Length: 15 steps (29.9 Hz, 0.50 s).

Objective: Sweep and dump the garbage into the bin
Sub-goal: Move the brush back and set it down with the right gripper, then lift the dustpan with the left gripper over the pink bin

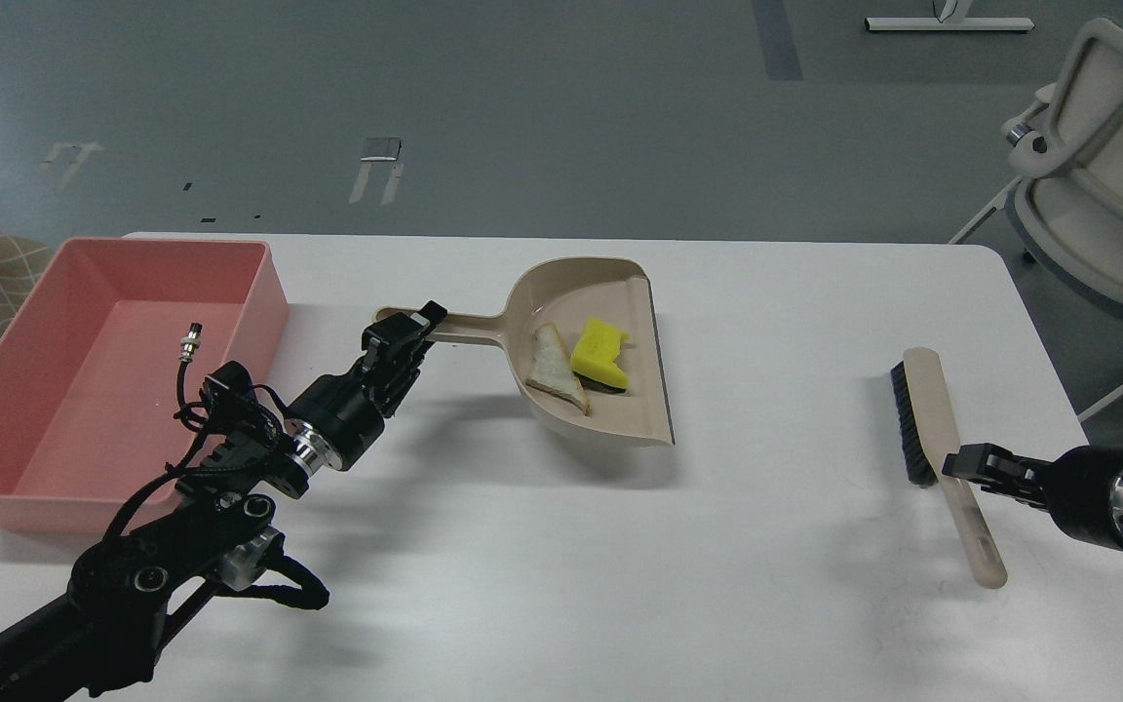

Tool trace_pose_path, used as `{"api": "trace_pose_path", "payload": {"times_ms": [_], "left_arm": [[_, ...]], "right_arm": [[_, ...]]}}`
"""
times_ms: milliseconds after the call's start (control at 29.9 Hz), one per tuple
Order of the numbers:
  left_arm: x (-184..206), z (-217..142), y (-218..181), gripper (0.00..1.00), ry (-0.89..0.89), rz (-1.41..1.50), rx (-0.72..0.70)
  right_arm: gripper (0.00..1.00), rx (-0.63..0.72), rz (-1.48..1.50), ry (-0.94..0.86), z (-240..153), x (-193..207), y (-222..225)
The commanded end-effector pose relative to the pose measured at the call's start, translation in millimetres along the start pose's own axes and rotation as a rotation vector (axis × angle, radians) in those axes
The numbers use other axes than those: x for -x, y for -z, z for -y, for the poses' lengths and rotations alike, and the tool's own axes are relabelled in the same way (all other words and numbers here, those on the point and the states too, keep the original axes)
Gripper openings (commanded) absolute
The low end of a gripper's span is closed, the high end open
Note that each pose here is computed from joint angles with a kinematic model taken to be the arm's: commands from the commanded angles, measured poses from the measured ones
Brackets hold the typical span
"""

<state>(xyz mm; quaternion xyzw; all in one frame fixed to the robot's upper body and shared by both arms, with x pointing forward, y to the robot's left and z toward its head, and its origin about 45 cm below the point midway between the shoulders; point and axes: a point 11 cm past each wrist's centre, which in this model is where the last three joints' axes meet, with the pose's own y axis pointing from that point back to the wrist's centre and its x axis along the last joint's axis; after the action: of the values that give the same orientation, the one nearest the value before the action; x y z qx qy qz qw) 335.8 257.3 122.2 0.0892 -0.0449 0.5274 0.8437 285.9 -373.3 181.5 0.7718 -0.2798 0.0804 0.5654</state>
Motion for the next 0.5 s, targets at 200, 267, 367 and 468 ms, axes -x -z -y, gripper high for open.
{"api": "trace_pose_path", "payload": {"times_ms": [200, 267, 367, 468], "left_arm": [[-7, 0, -4, 0.11, -0.018, 0.002, 0.014], [-9, 0, -5, 0.11, -0.023, 0.002, 0.017], [-14, 1, -7, 0.11, -0.035, 0.0, 0.019], [-15, 1, -7, 0.11, -0.039, -0.011, 0.019]], "right_arm": [[0.59, -0.045, 0.02, -0.109, -18, -35, 11], [0.78, -0.071, 0.04, -0.167, -27, -52, 16], [1.0, -0.104, 0.068, -0.24, -39, -73, 21], [1.0, -0.164, 0.105, -0.296, -45, -87, 32]]}}
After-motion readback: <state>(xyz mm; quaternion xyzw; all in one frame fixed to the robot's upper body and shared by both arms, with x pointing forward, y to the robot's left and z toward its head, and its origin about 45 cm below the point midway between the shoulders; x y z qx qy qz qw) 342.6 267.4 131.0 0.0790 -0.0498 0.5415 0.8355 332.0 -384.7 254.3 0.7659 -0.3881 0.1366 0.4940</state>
